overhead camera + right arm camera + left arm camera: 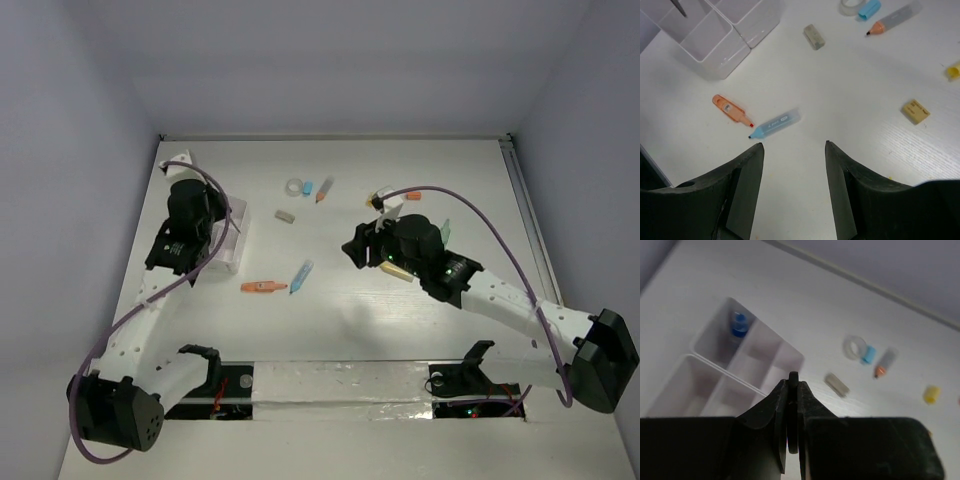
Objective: Sort the stationery into containers
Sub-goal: Place the scissors in the storage box.
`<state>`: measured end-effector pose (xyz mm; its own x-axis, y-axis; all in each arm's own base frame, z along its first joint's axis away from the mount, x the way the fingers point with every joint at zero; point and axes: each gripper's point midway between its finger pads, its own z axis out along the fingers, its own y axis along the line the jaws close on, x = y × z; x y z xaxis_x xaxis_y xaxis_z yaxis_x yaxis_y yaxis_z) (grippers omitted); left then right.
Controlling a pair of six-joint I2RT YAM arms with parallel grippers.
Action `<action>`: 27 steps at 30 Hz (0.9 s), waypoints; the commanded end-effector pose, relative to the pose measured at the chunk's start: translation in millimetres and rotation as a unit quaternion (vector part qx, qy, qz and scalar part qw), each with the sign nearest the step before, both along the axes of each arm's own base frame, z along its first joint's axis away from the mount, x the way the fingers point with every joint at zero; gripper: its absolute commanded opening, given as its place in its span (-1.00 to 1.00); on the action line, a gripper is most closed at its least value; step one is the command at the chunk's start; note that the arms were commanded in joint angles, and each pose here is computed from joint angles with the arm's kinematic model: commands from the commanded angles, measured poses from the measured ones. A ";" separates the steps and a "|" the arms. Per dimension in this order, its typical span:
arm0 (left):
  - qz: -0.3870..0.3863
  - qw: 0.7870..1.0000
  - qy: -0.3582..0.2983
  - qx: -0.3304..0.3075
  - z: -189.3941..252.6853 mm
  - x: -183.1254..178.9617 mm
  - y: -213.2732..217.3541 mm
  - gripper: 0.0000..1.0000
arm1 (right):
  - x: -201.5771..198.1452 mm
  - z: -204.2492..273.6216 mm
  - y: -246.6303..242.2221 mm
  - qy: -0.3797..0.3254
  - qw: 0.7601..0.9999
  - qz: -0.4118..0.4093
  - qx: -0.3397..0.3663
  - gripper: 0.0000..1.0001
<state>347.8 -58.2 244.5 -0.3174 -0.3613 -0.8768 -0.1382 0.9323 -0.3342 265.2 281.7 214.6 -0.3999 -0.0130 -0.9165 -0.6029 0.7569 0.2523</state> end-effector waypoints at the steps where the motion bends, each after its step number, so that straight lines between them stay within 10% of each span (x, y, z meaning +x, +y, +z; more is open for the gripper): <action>1: 0.142 0.984 -0.087 0.057 59.3 -0.8 66.6 -1.00 | 4.5 28.9 -0.3 -0.043 0.997 -0.021 0.059 0.15; 27: 0.109 0.972 -0.074 0.196 4.5 26.5 125.8 -1.00 | 8.2 37.5 -30.6 -0.084 0.991 -0.081 0.068 0.13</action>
<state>367.7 67.7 252.2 -0.1408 -0.0512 -0.9887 -0.3441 0.9389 0.0004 268.9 255.6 225.0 -0.3064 0.1164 -0.9447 -0.5272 0.8056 0.2703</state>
